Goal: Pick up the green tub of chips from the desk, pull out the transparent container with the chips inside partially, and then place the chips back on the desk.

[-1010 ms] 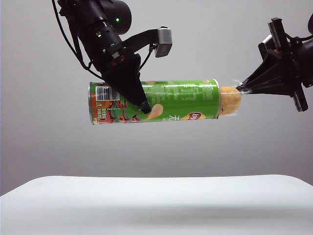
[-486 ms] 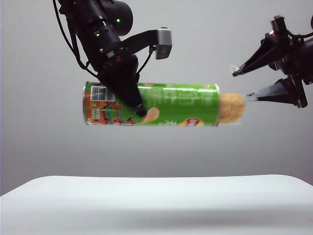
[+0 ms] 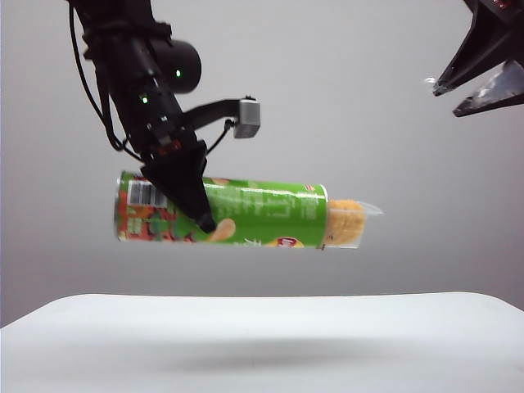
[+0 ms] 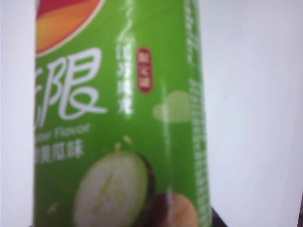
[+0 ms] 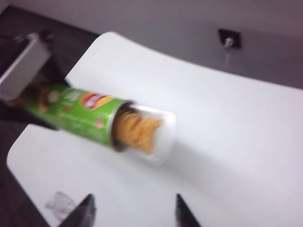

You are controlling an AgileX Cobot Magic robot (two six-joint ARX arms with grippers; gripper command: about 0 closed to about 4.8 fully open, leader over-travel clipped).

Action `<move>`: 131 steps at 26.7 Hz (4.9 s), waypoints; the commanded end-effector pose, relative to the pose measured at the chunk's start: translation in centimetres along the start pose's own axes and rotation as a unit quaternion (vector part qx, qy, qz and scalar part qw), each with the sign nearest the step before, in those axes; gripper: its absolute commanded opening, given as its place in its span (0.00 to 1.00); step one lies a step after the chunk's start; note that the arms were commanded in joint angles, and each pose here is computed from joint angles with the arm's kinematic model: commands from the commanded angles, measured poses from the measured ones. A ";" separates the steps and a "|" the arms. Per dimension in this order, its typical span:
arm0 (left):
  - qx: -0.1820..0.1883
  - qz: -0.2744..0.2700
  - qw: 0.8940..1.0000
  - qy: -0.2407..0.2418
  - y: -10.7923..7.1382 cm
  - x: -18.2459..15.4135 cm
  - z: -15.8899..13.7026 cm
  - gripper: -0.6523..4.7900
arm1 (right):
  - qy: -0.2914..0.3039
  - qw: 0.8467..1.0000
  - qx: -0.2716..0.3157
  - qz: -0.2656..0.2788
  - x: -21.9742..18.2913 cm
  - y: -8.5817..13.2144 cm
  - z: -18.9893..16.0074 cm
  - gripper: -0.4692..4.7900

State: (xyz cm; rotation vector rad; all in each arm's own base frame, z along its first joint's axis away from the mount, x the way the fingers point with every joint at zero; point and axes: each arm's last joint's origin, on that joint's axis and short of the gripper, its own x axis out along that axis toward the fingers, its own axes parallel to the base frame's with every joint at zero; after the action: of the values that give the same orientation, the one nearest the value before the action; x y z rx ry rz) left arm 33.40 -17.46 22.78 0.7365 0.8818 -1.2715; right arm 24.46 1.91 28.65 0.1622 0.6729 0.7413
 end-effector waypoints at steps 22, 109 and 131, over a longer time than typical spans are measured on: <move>-0.013 -0.082 0.996 -0.015 2.9 9.7 -3.5 0.63 | 0.061 0.997 0.039 -0.005 1.3 1.9 -4.8 0.49; -0.255 0.412 0.739 -0.467 -22.5 -8.1 -15.5 0.95 | -0.431 0.885 -0.022 -0.174 -6.7 7.0 -14.7 0.18; -0.307 0.453 0.707 -0.448 -21.0 -5.3 -20.4 0.80 | -0.381 0.873 0.027 -0.302 -2.7 3.2 -18.5 0.17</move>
State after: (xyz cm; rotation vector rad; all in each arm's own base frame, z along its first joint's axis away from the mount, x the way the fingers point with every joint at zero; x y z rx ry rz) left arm 9.32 -0.80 17.74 -0.0902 0.0047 -0.2477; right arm 9.69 0.76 16.97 0.2631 -0.0398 0.0507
